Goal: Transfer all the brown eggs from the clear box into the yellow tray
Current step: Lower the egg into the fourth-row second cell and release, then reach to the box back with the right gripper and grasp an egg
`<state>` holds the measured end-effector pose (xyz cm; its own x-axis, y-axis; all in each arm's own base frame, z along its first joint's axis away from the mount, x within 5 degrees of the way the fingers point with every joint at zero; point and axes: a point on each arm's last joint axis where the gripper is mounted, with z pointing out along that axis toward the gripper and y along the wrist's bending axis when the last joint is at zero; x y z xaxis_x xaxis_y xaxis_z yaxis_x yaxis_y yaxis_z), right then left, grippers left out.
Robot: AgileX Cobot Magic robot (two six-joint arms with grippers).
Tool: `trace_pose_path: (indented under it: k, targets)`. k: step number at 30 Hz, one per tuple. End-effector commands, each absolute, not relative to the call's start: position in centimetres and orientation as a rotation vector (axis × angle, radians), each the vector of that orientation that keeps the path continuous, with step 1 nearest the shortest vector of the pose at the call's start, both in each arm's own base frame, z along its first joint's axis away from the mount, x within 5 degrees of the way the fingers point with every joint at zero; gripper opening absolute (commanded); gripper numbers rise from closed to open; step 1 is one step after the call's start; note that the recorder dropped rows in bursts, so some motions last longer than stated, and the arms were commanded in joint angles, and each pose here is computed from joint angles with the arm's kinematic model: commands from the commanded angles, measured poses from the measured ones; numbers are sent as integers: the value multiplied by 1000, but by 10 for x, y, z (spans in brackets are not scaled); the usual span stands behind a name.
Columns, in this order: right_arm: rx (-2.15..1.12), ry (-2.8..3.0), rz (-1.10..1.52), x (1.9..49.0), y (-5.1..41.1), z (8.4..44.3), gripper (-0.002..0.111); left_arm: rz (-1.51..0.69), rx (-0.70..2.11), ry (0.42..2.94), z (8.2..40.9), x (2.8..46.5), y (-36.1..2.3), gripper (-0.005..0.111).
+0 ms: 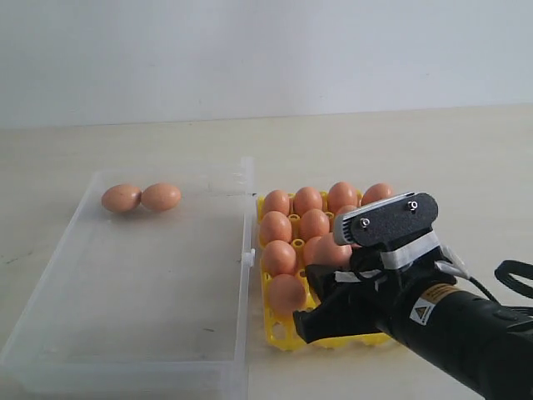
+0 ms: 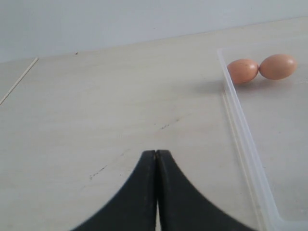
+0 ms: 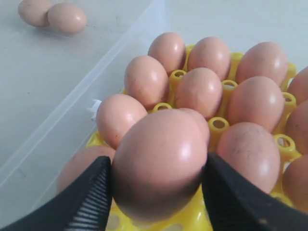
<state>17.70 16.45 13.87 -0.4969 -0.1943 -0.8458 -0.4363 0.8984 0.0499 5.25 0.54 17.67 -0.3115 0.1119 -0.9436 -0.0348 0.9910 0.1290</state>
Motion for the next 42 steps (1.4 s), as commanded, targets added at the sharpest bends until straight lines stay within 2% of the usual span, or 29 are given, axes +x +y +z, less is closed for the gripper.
trace_pose_path:
  k: [1, 10, 13, 16, 19, 20, 22, 23, 25, 27, 32, 36, 42]
  targets:
    - [-521, 2088, 322, 177, 168, 135, 0, 135, 57, 1863, 179, 52, 5, 0]
    - [-675, 2076, 227, 178, 169, 122, 0, 135, 57, 1863, 179, 52, 5, 0]
    - [-692, 2054, 207, 179, 169, 123, 5, 135, 57, 1863, 179, 52, 5, 0]
    - [-704, 2050, 196, 179, 169, 123, 17, 135, 57, 1863, 179, 52, 5, 0]
    - [-679, 2062, 188, 180, 167, 123, 42, 135, 57, 1863, 179, 52, 5, 0]
    - [-663, 2069, 185, 180, 167, 122, 54, 135, 57, 1863, 179, 52, 5, 0]
    - [-658, 2072, 174, 180, 166, 122, 67, 135, 57, 1863, 179, 52, 5, 0]
    - [-671, 2066, 161, 180, 165, 123, 69, 135, 57, 1863, 179, 52, 5, 0]
    - [-706, 2031, 132, 181, 164, 129, 67, 135, 57, 1863, 179, 52, 5, 0]
    - [-703, 1988, 110, 181, 162, 141, 56, 135, 57, 1863, 179, 52, 5, 0]
    - [-663, 1828, 216, 187, 174, 205, 1, 135, 57, 1863, 179, 52, 5, 0]
    - [-866, 1790, 280, 207, 216, 241, 0, 135, 57, 1863, 179, 52, 5, 0]
    - [-1334, 1834, 327, 254, 294, 232, 0, 135, 57, 1863, 179, 52, 5, 0]
